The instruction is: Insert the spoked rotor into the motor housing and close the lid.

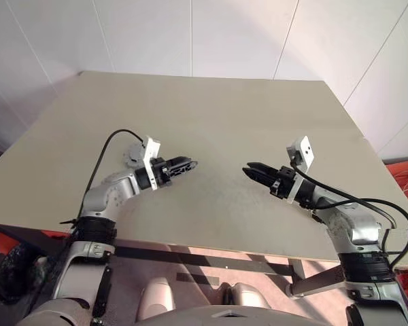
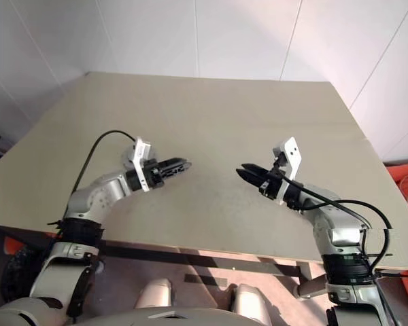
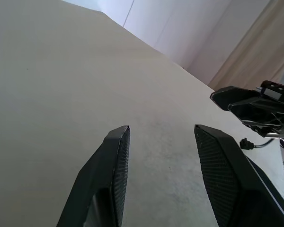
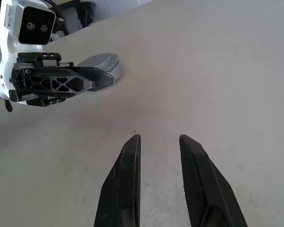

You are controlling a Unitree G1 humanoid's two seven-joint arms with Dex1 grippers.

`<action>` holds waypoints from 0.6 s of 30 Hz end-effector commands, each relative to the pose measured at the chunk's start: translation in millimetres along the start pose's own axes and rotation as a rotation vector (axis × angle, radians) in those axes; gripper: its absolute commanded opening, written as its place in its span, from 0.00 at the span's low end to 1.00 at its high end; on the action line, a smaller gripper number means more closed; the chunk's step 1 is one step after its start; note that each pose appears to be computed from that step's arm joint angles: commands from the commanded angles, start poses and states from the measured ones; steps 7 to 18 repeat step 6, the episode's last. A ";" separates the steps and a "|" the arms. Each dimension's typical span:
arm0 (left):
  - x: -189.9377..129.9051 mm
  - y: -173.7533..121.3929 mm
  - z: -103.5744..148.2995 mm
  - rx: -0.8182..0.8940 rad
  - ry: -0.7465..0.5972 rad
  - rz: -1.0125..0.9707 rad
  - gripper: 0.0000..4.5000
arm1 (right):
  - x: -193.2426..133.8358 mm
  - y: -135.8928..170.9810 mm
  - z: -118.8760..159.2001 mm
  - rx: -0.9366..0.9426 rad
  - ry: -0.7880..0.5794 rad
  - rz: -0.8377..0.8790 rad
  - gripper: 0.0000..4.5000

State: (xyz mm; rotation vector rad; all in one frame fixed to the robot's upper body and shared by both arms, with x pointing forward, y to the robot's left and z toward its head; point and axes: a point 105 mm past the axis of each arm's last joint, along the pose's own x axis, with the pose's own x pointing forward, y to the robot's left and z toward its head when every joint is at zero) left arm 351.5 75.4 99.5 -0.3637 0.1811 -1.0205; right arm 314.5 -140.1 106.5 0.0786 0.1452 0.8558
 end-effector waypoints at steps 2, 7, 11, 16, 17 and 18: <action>13.2 13.4 21.4 0.204 -0.069 0.168 0.51 | 4.1 8.9 13.2 0.013 -0.066 0.056 0.30; 17.8 23.1 19.4 0.284 -0.069 0.289 0.51 | 5.4 4.0 13.9 0.001 -0.063 0.041 0.30; 17.8 23.1 19.4 0.284 -0.069 0.289 0.51 | 5.4 4.0 13.9 0.001 -0.063 0.041 0.30; 17.8 23.1 19.4 0.284 -0.069 0.289 0.51 | 5.4 4.0 13.9 0.001 -0.063 0.041 0.30; 17.8 23.1 19.4 0.284 -0.069 0.289 0.51 | 5.4 4.0 13.9 0.001 -0.063 0.041 0.30; 17.8 23.1 19.4 0.284 -0.069 0.289 0.51 | 5.4 4.0 13.9 0.001 -0.063 0.041 0.30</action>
